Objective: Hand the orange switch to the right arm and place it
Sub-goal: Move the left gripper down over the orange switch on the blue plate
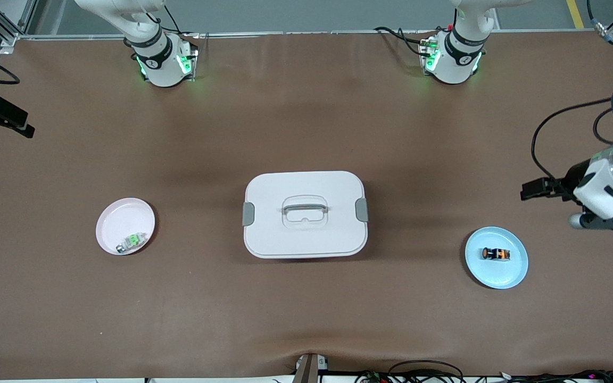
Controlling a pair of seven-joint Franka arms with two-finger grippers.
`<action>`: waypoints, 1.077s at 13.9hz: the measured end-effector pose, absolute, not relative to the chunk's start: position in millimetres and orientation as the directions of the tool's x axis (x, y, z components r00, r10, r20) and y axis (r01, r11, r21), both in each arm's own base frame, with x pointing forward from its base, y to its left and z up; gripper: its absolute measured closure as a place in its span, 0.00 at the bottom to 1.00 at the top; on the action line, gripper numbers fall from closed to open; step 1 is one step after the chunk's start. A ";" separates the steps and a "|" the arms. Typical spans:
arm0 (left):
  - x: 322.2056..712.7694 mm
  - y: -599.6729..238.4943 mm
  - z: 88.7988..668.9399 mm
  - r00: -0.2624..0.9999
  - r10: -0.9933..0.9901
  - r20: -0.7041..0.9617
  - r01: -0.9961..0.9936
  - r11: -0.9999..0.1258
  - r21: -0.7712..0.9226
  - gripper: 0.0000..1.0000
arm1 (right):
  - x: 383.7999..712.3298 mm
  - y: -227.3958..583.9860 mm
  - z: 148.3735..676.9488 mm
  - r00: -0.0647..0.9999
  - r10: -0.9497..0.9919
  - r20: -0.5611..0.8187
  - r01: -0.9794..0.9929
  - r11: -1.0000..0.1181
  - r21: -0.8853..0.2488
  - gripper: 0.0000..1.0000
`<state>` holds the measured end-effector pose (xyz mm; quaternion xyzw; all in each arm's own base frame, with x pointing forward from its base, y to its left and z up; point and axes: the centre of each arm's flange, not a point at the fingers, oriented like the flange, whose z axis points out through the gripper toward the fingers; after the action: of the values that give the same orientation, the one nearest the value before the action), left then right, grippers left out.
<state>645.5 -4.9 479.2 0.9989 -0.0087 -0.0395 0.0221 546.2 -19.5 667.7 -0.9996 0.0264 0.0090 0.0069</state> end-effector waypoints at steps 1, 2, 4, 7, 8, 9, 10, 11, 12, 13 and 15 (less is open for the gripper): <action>651.3 -2.5 467.1 0.997 -0.016 -0.078 -0.013 -0.999 0.047 0.00 | 546.2 -19.5 667.7 0.998 -0.053 -0.018 -0.053 -0.999 -0.013 0.00; 656.3 -1.0 455.0 0.997 -0.014 -0.079 -0.010 -0.999 0.048 0.00 | 546.2 -19.5 667.7 0.998 -0.053 -0.018 -0.053 -0.999 -0.013 0.00; 666.7 1.6 429.4 0.997 -0.019 -0.076 -0.016 -0.999 0.029 0.00 | 546.3 -19.3 667.8 0.998 -0.052 -0.018 -0.053 -0.999 -0.013 0.00; 680.2 3.9 392.7 0.998 -0.026 -0.065 -0.025 -1.000 0.010 0.00 | 548.0 -17.0 669.2 0.999 -0.048 -0.002 -0.048 -0.999 -0.014 0.00; 683.7 4.3 381.1 0.998 -0.026 -0.063 -0.026 -1.000 0.010 0.00 | 548.6 -15.4 669.7 0.999 -0.045 0.003 -0.045 -0.999 -0.015 0.00; 687.3 4.4 368.4 0.998 -0.027 -0.060 -0.026 -1.000 0.011 0.00 | 548.9 -14.1 669.9 0.999 -0.043 0.005 -0.043 -0.999 -0.015 0.00; 691.2 4.1 354.2 0.998 -0.029 -0.055 -0.028 -1.000 0.012 0.00 | 549.0 -13.6 670.1 0.999 -0.042 0.006 -0.042 -0.999 -0.015 0.00; 694.6 3.4 339.2 0.998 -0.039 -0.052 -0.039 -0.999 0.010 0.00 | 549.0 -13.6 670.2 0.999 -0.042 0.007 -0.042 -0.999 -0.015 0.00; 697.0 3.1 322.7 0.997 -0.058 -0.056 -0.058 -0.998 -0.001 0.00 | 549.0 -13.6 670.3 0.999 -0.042 0.007 -0.042 -0.999 -0.015 0.00; 698.8 3.5 306.4 0.995 -0.082 -0.062 -0.082 -0.997 -0.006 0.00 | 549.0 -13.9 670.3 0.999 -0.043 0.007 -0.042 -0.999 -0.015 0.00; 700.4 5.2 283.6 0.988 -0.135 -0.072 -0.136 -0.991 -0.005 0.00 | 549.0 -15.0 670.2 0.999 -0.045 0.007 -0.045 -0.999 -0.015 0.00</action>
<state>700.4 5.2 283.6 0.9970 -0.0678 -0.0359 -0.0048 549.0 -15.0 670.2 -0.9997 0.0223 -0.0037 0.0073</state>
